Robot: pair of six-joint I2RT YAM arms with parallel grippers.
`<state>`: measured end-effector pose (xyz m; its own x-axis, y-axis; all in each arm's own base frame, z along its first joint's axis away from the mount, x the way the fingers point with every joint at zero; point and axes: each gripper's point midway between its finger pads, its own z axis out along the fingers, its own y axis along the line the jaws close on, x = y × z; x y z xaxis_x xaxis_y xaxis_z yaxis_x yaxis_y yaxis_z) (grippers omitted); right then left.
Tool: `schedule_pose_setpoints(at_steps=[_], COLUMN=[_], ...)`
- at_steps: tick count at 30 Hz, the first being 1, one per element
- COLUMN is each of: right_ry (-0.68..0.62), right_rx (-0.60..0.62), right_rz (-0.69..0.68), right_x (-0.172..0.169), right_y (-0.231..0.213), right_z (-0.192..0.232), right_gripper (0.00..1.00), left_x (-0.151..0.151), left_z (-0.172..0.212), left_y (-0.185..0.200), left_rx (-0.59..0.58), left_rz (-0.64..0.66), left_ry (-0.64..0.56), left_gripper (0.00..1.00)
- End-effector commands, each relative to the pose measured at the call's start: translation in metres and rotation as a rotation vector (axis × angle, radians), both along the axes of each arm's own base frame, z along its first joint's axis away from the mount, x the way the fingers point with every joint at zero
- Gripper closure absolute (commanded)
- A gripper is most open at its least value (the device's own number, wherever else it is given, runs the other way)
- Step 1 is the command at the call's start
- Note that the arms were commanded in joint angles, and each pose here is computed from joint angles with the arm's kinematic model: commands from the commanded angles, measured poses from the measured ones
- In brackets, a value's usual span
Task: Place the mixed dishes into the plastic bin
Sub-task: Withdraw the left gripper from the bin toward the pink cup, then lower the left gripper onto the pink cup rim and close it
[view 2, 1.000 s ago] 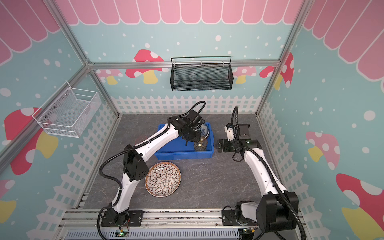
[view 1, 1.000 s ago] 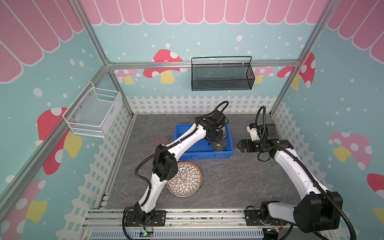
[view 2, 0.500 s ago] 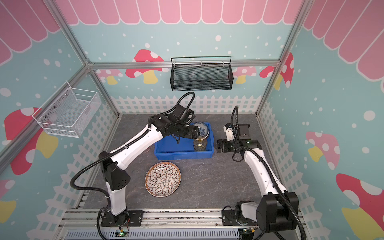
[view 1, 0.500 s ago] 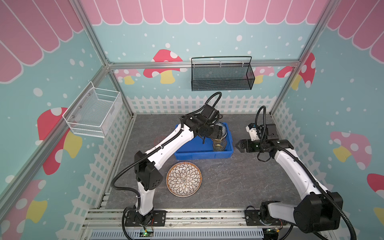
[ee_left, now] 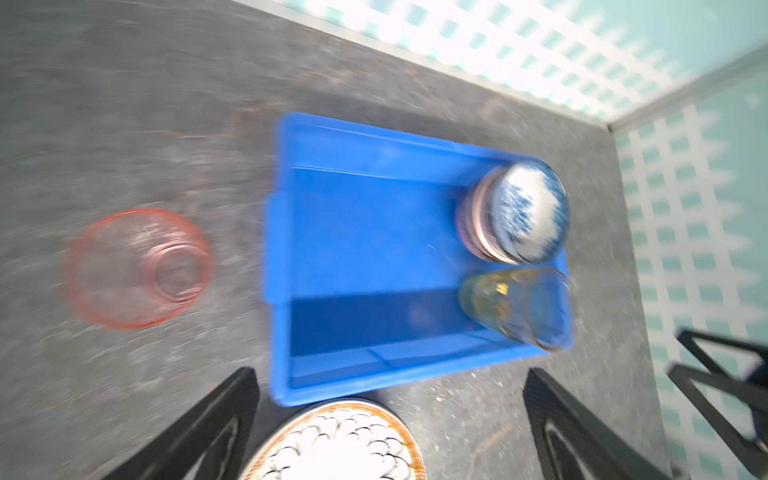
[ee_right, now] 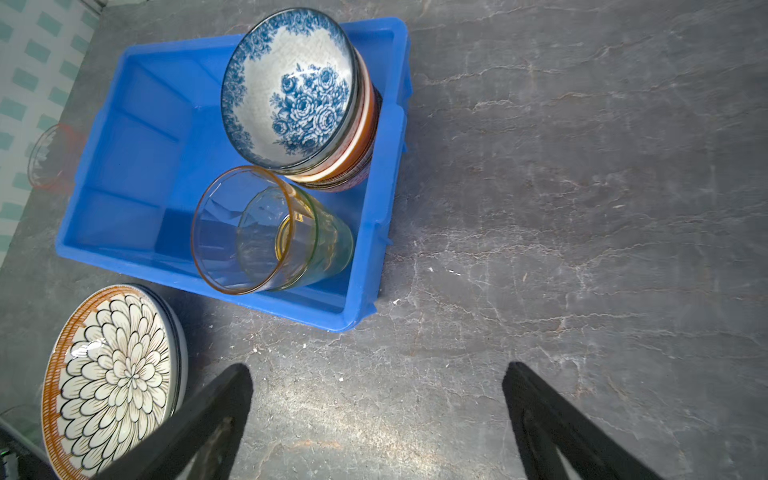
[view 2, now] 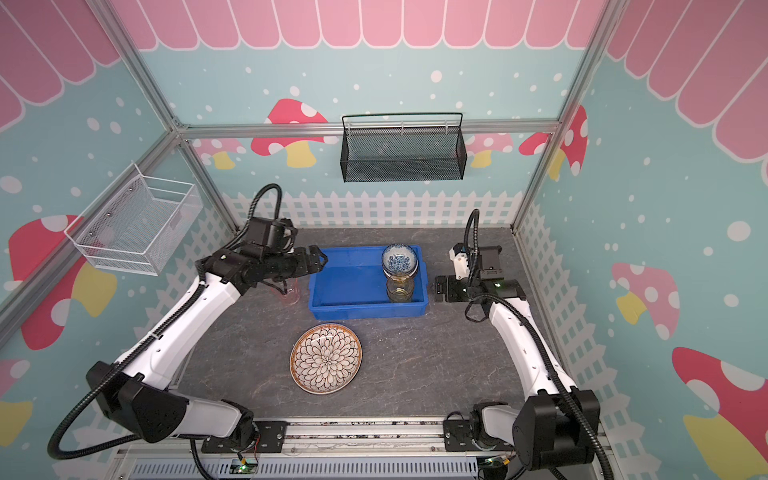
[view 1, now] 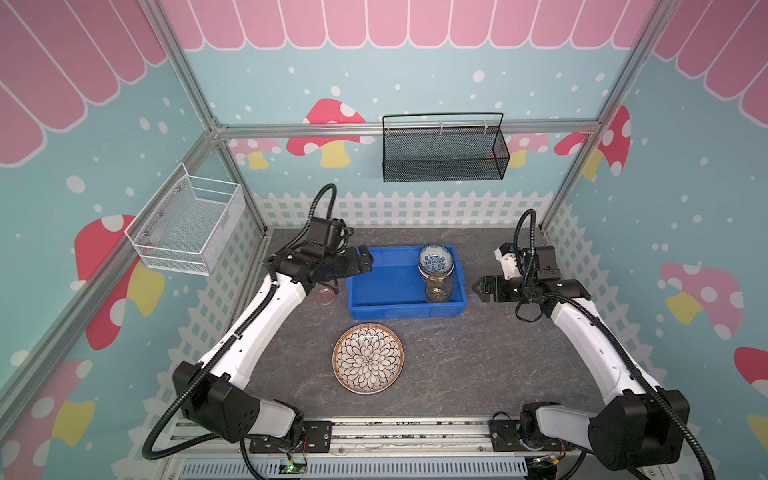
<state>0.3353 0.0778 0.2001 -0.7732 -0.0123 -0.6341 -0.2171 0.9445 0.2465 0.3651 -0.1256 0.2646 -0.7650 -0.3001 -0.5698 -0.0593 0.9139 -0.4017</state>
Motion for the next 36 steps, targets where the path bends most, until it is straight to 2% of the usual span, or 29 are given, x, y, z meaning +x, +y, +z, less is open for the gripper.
schedule_pose_setpoints(at_steps=[1,6,10,14,28,36], right_ry=[-0.061,-0.065,-0.104,-0.096,-0.099,-0.079], right_rx=[-0.029,-0.014,-0.009,-0.003,0.003,0.015], right_rz=[-0.068,-0.059,-0.05,-0.016,0.056,0.086], right_x=[0.009,0.022,0.03,0.034,0.049,0.046], right_y=[-0.012,-0.01,-0.008,-0.003,0.007,0.011], right_z=[0.015,0.019,0.024,0.02,0.011,0.002], right_gripper=[0.02,0.02,0.02,0.02,0.02,0.02], left_x=[-0.001,0.004,0.013,0.016,0.026,0.033], left_z=[-0.012,-0.03,-0.042,-0.053,-0.103,-0.141], left_y=[0.041,0.097,0.124,0.147,0.15,0.137], left_rx=[0.007,0.038,-0.039,-0.051,0.02,0.05], left_rz=[0.103,0.258,0.368,0.456,0.487,0.46], left_ry=[0.012,0.041,0.073,0.081,0.207,0.293], left_gripper=[0.0,0.0,0.01,0.01,0.05,0.13])
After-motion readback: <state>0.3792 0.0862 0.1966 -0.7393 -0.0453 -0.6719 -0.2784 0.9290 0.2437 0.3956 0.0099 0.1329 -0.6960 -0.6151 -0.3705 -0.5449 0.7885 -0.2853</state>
